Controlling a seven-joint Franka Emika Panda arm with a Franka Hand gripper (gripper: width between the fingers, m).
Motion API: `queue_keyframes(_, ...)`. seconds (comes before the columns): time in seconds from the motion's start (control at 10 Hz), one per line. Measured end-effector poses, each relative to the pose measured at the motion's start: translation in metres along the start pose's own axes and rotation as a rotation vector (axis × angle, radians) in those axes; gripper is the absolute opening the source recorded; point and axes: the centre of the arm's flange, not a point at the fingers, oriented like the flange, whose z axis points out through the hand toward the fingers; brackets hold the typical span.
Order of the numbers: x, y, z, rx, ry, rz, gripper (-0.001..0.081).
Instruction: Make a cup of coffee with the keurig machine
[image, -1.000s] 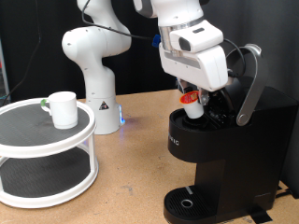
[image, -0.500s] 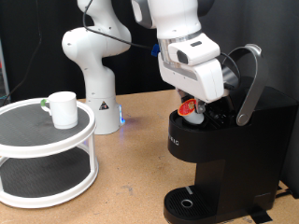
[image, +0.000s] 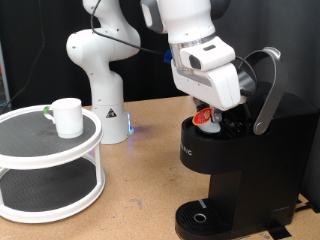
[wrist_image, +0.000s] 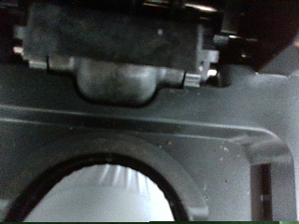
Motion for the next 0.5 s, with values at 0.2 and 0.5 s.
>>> queue_keyframes(0.2, 0.0015, -0.0012, 0.0018, -0.006, 0.01, 0.001, 0.0434)
queue_keyframes(0.5, 0.0019, -0.0018, 0.004, -0.006, 0.008, 0.0, 0.0434)
